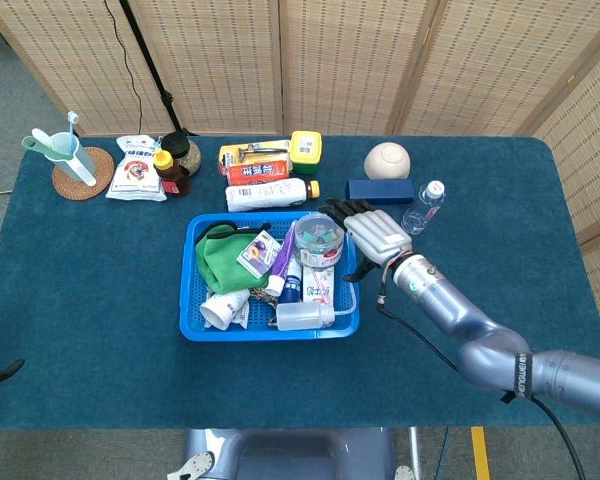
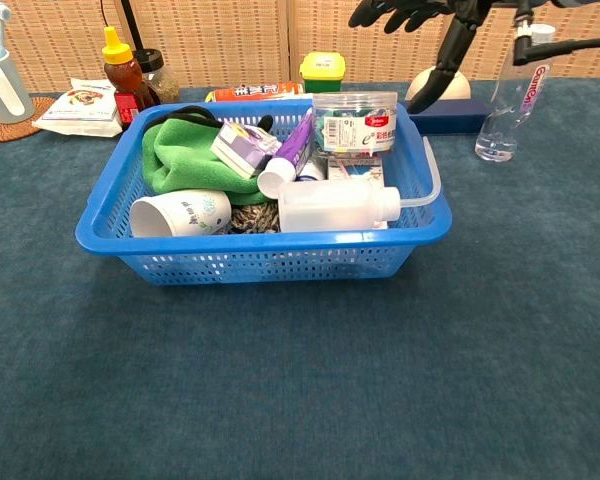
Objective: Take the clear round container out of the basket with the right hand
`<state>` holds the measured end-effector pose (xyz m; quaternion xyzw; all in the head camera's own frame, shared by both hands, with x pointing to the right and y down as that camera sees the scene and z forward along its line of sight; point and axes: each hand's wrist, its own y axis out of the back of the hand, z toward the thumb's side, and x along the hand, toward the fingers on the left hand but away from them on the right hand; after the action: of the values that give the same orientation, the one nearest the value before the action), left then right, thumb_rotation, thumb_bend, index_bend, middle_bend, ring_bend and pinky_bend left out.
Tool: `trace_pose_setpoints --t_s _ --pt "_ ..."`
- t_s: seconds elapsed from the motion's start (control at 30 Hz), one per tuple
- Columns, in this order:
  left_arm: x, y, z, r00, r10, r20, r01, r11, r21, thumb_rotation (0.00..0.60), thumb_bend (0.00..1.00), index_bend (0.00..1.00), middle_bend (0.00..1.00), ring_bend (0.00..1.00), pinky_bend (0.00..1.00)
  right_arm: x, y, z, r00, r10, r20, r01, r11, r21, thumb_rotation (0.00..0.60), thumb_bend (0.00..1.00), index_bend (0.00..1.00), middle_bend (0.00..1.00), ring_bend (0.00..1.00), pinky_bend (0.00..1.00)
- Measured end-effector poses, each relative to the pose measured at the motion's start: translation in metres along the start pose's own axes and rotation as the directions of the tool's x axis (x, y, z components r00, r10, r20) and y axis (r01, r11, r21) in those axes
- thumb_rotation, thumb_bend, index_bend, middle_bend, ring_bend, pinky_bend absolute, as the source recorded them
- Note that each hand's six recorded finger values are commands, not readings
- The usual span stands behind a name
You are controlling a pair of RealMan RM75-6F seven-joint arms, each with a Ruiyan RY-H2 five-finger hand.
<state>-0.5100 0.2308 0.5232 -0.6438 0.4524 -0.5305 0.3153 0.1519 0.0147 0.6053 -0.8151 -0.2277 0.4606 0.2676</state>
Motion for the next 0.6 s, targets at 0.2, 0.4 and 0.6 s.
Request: trace_pose_setpoints --t_s 0.2,0.4,0.6 --pt "0.003 -0.002 -0.001 1.0 -0.012 -0.011 0.012 1.0 0.002 0.6 0.0 0.0 0.0 0.0 0.0 -0.03 -0.009 0.007 0.999 0.035 0.031 -0.034 0.999 -0.034 0.6 0.0 0.0 0.0 0.0 0.0" --pt "0.004 -0.002 -0.003 1.0 -0.011 -0.02 0.011 1.0 0.001 0.6 0.0 0.0 0.0 0.0 0.0 -0.047 -0.019 0.004 0.996 0.067 0.058 -0.065 0.997 -0.037 0.6 0.0 0.0 0.0 0.0 0.0" --pt "0.006 -0.003 -0.003 1.0 -0.017 -0.023 0.017 1.0 0.003 0.6 0.0 0.0 0.0 0.0 0.0 -0.055 -0.026 0.002 0.994 0.079 0.072 -0.076 0.996 -0.046 0.6 0.0 0.0 0.0 0.0 0.01"
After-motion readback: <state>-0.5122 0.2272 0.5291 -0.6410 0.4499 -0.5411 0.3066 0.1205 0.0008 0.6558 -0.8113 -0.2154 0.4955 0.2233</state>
